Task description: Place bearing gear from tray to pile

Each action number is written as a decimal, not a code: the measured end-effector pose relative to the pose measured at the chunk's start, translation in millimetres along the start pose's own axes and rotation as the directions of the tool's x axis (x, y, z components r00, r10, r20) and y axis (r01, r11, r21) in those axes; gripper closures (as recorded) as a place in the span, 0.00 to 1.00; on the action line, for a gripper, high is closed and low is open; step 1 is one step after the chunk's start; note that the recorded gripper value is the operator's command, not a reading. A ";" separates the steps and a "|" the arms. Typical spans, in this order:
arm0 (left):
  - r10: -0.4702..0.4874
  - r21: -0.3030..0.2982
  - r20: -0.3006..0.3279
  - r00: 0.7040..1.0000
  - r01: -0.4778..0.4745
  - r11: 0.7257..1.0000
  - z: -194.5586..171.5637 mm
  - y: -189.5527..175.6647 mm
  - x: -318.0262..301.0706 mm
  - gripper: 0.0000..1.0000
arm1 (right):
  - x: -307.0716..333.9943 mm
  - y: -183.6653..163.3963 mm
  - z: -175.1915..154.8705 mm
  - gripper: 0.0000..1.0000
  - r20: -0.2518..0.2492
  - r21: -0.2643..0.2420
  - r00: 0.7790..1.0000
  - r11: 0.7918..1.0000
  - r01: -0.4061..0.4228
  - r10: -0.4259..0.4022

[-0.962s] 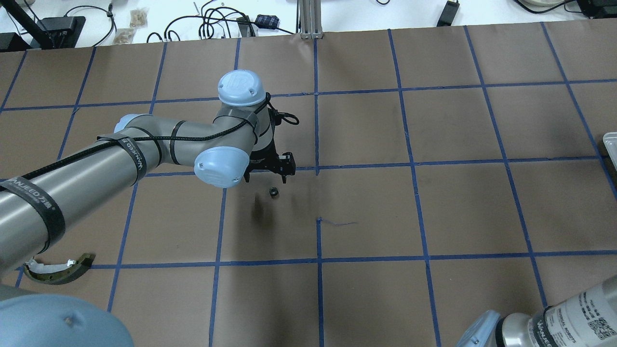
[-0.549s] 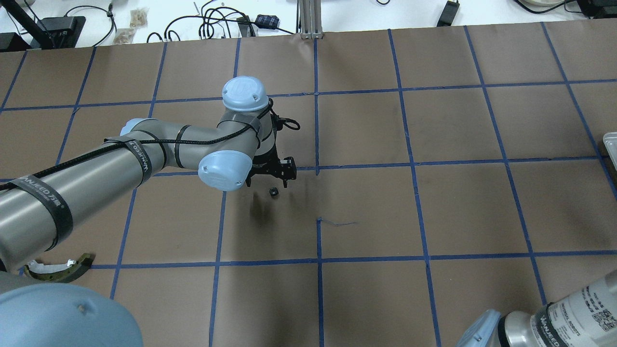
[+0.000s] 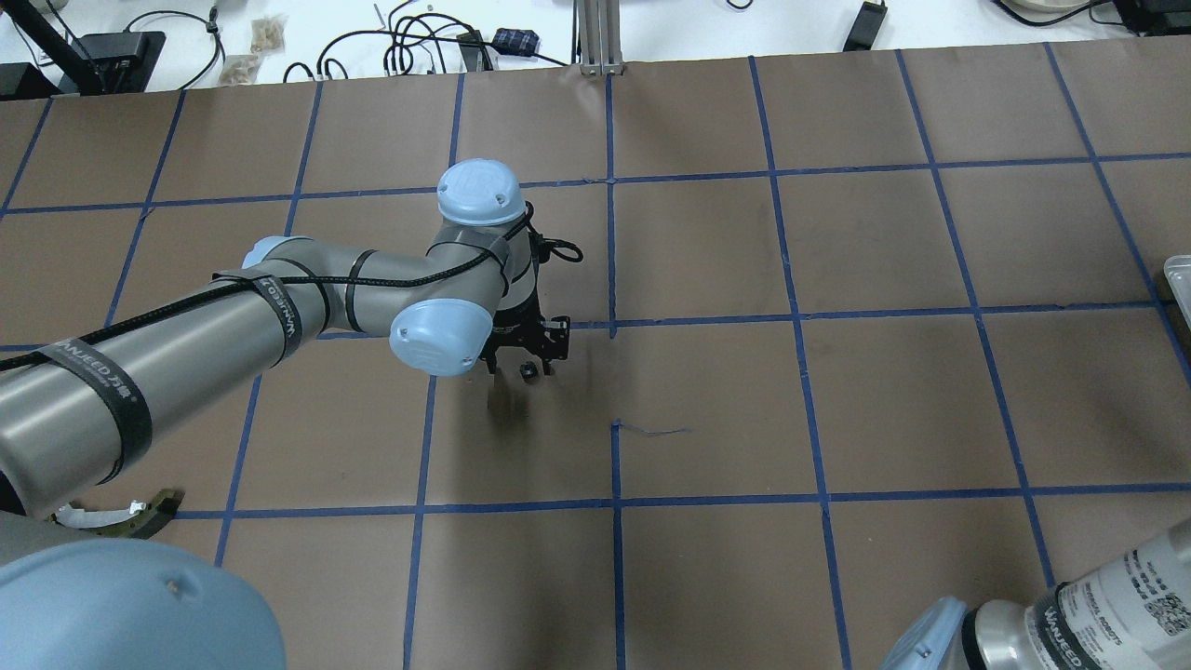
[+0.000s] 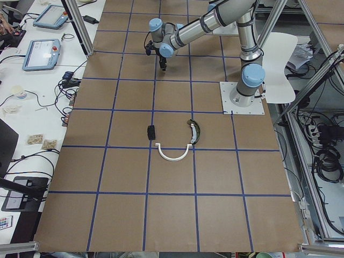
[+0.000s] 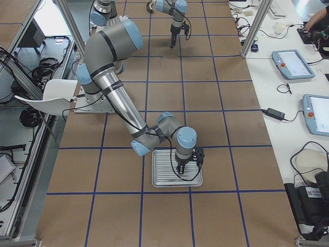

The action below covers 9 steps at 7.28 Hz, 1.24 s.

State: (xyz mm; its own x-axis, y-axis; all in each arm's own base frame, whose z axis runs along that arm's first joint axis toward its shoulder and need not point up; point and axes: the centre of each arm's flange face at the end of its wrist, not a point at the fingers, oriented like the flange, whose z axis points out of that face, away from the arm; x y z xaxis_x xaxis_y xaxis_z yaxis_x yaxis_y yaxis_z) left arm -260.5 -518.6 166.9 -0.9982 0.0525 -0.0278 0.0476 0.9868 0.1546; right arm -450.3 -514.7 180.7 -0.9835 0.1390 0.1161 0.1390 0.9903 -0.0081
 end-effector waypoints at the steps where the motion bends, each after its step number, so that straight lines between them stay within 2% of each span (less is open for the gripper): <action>1: 0.003 0.001 -0.001 1.000 -0.003 1.000 -0.2 -0.4 0.2 1.00 | -0.1 0.4 0.0 0.67 0.001 -0.002 1.000 1.000 -0.001 0.001; 2: 0.009 0.003 -0.002 1.000 -0.009 1.000 -1.3 -1.1 0.3 1.00 | 0.3 1.0 -0.2 0.89 -0.003 -0.005 1.000 1.000 -0.001 0.001; 3: 0.017 0.014 -0.003 1.000 -0.017 1.000 -5.8 -3.7 -0.6 1.00 | 1.3 2.2 -0.5 1.00 -0.013 -0.017 1.000 1.000 -0.001 0.001; 5: 0.079 0.073 0.042 0.996 -0.081 0.994 -47.1 -23.4 -29.2 1.00 | 2.8 4.1 -1.2 1.00 -0.025 -0.038 1.000 0.999 -0.001 0.000; 6: 0.109 0.064 0.075 0.991 -0.113 0.992 -71.6 -38.1 -89.2 1.00 | 3.5 4.2 -3.5 1.00 -0.021 -0.047 1.000 0.999 0.000 -0.001; 7: 0.153 0.043 0.082 0.985 -0.157 0.987 -87.1 -45.3 -173.0 1.00 | 4.4 4.5 -11.6 1.00 -0.022 -0.048 1.000 0.999 0.000 -0.001; 8: 0.194 0.030 0.078 0.978 -0.197 0.980 -95.5 -41.3 -258.6 1.00 | 2.9 5.9 -30.0 1.00 -0.024 -0.045 1.000 0.999 0.000 -0.001; 9: 0.205 0.026 0.068 0.976 -0.207 0.978 -97.1 -30.3 -336.0 1.00 | -7.2 10.6 -56.1 1.00 0.000 -0.065 1.000 0.998 -0.021 0.021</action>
State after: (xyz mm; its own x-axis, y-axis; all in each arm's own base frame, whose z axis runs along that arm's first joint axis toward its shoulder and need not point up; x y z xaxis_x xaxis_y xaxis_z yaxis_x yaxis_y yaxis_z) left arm 70.0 -581.0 267.4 -0.9625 0.2640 -0.0630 0.2543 0.9582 0.1312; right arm -435.2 -505.7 235.5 -0.9804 0.1595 0.1158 0.1666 0.9846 0.0539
